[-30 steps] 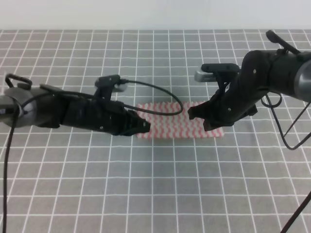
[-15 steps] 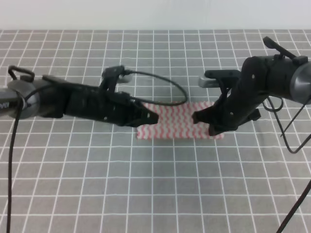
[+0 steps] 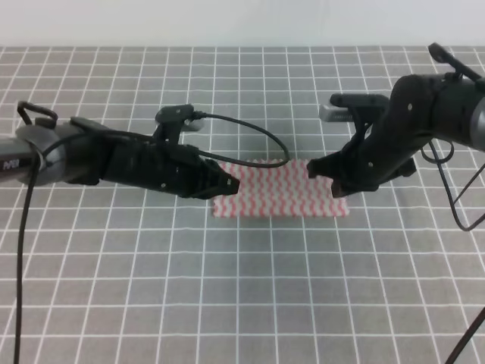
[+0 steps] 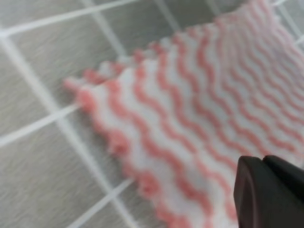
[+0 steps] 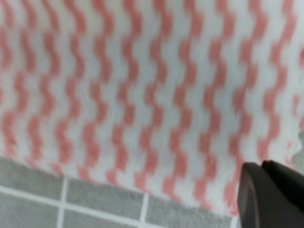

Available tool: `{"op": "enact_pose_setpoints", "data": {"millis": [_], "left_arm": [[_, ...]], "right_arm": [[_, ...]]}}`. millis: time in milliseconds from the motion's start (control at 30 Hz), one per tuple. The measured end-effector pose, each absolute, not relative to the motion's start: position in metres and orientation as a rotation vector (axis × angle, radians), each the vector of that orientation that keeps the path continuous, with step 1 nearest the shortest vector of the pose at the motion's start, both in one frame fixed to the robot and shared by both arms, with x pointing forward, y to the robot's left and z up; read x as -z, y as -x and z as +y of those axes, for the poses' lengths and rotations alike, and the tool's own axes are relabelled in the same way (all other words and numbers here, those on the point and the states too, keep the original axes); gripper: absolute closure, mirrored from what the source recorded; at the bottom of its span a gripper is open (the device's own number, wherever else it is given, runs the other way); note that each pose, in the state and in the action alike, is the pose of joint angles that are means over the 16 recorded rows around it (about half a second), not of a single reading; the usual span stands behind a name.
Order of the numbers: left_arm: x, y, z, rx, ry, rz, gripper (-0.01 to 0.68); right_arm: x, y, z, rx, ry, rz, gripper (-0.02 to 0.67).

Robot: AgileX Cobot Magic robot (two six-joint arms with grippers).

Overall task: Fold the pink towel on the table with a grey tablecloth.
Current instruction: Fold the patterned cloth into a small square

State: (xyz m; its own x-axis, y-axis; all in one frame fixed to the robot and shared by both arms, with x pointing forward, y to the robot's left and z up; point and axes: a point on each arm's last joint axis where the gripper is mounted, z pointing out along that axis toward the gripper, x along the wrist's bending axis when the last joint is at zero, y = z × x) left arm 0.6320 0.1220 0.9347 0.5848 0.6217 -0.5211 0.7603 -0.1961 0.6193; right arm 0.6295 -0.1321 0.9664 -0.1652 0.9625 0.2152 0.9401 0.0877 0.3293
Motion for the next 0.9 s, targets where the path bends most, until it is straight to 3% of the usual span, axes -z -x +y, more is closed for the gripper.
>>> {"op": "enact_pose_setpoints", "data": {"millis": [467, 900], "left_arm": [[-0.929, -0.64, 0.123, 0.174, -1.84, 1.203, 0.674], [-0.921, -0.643, 0.126, 0.135, -1.856, 1.231, 0.675]], "right_arm": [[-0.973, -0.635, -0.139, -0.678, -2.086, 2.176, 0.576], [-0.975, -0.642, -0.146, -0.766, -2.163, 2.095, 0.426]]}}
